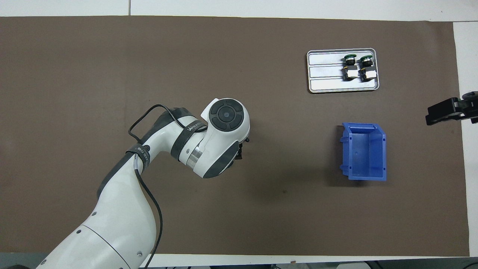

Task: Place and press button with both arms
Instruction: 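Move the left gripper over the green button lying on its side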

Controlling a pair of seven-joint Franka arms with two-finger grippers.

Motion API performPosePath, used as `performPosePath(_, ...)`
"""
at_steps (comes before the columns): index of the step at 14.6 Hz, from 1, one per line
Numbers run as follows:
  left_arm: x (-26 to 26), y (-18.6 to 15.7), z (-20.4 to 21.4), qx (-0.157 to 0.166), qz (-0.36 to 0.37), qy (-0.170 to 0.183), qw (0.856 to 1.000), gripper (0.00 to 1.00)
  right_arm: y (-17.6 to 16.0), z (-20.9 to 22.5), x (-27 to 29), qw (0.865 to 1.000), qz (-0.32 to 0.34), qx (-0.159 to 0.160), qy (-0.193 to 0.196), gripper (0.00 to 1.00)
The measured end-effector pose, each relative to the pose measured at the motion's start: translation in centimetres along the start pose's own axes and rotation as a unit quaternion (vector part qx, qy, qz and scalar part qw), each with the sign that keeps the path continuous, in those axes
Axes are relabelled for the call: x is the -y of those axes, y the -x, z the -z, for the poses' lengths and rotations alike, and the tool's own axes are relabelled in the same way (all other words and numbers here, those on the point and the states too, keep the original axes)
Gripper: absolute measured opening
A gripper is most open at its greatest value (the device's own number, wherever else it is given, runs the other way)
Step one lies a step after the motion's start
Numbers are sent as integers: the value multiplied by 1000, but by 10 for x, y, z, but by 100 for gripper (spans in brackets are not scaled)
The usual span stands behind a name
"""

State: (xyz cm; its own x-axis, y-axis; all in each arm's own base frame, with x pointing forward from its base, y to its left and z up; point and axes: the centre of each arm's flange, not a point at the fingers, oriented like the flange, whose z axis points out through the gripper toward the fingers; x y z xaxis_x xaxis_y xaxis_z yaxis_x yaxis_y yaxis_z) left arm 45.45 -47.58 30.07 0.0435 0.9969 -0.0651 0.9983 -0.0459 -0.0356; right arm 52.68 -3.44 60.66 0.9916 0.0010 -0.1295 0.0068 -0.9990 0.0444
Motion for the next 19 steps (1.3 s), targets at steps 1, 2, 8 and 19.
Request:
performPosePath(1, -1, 0, -1, 1, 0, 1, 1000, 100, 0, 0, 0, 1000, 0, 0, 0, 99)
performPosePath(2, -1, 0, -2, 2, 0, 2, 1000, 98, 0, 0, 0, 1000, 0, 0, 0, 99)
performPosePath(8, -2, 1, -2, 5, 1, 6, 1000, 44, 0, 0, 0, 1000, 0, 0, 0, 99)
performPosePath(19, -17, -10, 18, 12, 0, 23, 1000, 33, 0, 0, 0, 1000, 0, 0, 0, 99)
